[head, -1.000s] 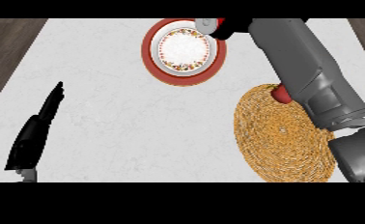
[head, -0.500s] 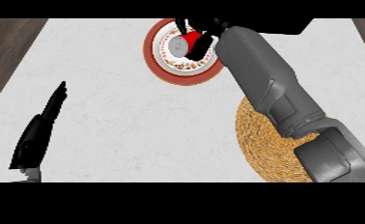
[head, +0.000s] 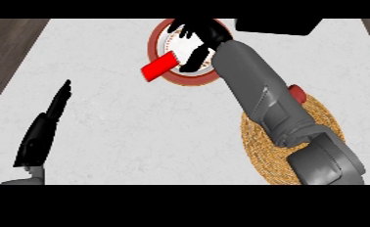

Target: Pick the can from the placemat and place it in the plate

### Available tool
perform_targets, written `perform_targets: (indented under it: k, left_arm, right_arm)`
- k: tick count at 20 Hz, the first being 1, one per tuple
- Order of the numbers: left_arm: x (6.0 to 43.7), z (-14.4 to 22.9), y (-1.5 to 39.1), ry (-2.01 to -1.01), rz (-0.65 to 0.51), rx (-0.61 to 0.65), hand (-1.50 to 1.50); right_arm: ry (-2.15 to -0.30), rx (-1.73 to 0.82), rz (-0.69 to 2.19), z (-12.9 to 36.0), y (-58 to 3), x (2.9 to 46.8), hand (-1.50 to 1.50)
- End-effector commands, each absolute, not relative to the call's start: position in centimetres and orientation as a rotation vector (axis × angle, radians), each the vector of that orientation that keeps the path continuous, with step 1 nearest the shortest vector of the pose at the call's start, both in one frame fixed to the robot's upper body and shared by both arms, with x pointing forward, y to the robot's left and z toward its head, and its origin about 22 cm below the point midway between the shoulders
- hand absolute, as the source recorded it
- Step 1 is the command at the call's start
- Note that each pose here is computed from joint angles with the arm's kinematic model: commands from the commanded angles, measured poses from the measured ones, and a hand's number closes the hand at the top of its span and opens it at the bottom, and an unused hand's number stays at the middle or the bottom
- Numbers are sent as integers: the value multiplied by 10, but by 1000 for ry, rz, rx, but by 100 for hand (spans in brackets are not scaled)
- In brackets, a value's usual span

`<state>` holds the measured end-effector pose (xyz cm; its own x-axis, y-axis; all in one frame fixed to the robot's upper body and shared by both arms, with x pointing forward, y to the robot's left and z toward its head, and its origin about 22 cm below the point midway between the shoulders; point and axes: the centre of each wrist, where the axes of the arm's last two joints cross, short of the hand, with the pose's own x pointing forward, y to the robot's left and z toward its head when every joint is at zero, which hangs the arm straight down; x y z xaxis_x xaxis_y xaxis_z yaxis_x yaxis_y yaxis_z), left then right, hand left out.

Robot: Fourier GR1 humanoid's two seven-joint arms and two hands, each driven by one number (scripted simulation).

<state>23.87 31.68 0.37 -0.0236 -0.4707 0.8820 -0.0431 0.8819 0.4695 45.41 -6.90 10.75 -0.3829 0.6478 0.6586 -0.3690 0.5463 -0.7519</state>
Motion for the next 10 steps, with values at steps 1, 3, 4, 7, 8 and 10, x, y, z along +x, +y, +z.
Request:
perform_targets:
  k: [1, 3, 4, 7, 8, 10]
  left_arm:
    - [238, 2, 315, -1589, -364, 397, 0]
    - [232, 0, 329, -1562, -348, 404, 0]
    - [234, 6, 330, -1569, -367, 433, 0]
    - [243, 9, 318, -1576, -338, 425, 0]
    - [239, 3, 327, -1557, -345, 430, 0]
    - [233, 0, 325, -1560, -355, 430, 0]
  right_arm:
    - [-1649, -217, 994, 93, -72, 450, -150]
    - [-1734, -158, 889, 103, -69, 453, -150]
    - [-1761, -125, 811, 112, -73, 456, -150]
    - [-1768, -133, 656, 118, -85, 461, -150]
    - [-1784, -137, 602, 128, -84, 463, -150]
    - [-1762, -182, 534, 122, -119, 468, -150]
